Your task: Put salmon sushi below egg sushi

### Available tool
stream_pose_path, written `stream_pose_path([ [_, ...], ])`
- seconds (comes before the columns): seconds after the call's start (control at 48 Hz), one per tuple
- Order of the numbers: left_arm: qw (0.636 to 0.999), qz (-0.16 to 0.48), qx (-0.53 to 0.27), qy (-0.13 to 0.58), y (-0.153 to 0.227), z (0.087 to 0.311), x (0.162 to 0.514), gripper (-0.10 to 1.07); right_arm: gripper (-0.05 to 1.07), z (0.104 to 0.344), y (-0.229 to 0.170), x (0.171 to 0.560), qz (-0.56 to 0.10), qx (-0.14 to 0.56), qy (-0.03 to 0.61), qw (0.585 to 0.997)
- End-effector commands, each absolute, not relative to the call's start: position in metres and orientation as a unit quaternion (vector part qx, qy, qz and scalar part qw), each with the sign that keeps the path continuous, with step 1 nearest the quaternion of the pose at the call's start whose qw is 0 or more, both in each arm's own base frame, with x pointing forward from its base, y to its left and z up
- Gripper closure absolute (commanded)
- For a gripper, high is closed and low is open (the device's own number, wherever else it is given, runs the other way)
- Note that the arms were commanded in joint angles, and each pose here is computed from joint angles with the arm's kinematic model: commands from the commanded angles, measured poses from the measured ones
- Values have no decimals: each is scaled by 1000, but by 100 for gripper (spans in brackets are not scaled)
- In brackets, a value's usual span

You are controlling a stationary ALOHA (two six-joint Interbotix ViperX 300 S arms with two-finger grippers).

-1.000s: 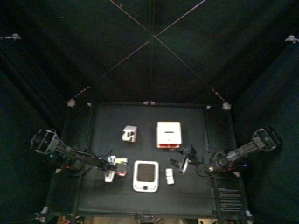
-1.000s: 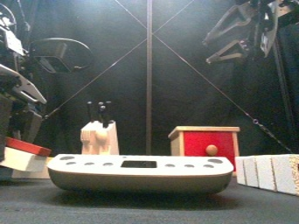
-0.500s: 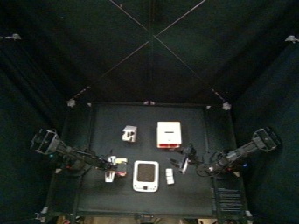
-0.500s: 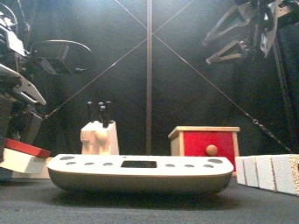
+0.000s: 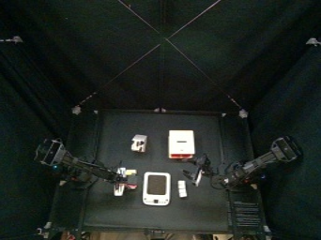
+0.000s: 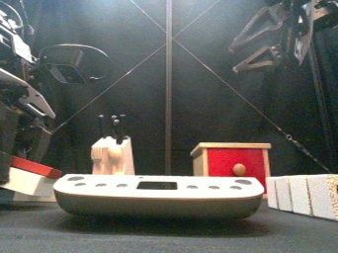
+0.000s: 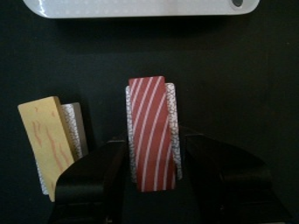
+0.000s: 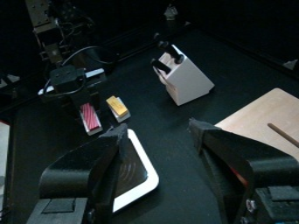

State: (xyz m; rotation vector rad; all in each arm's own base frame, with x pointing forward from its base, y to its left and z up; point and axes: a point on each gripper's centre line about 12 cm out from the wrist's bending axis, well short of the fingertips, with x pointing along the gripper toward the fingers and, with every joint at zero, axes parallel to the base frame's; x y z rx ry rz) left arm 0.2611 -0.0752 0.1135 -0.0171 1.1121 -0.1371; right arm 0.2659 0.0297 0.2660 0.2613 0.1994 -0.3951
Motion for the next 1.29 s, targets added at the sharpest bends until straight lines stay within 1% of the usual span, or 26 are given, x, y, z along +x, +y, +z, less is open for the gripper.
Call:
stream_pose_path([
  [0.0, 854, -67, -10, 517, -77, 120, 267, 20, 12, 270, 29, 267, -197, 133, 92, 967],
  [0.271, 854, -68, -10, 515, -77, 120, 268, 18, 12, 270, 28, 267, -198, 133, 92, 967],
  [0.333, 855, -69, -10, 514, -78, 121, 268, 16, 12, 270, 28, 267, -198, 133, 92, 967],
  [0.562, 850, -67, -9, 522, -77, 116, 266, 2, 12, 270, 29, 267, -198, 133, 92, 967],
  [0.625, 849, -67, -8, 525, -77, 115, 267, 0, 12, 270, 29, 267, -198, 133, 92, 967],
  [0.938, 842, -63, -7, 536, -77, 115, 268, 0, 12, 270, 29, 267, -198, 133, 92, 967],
  [1.271, 842, -63, -6, 535, -77, 116, 269, 0, 12, 270, 29, 267, -197, 133, 92, 967],
])
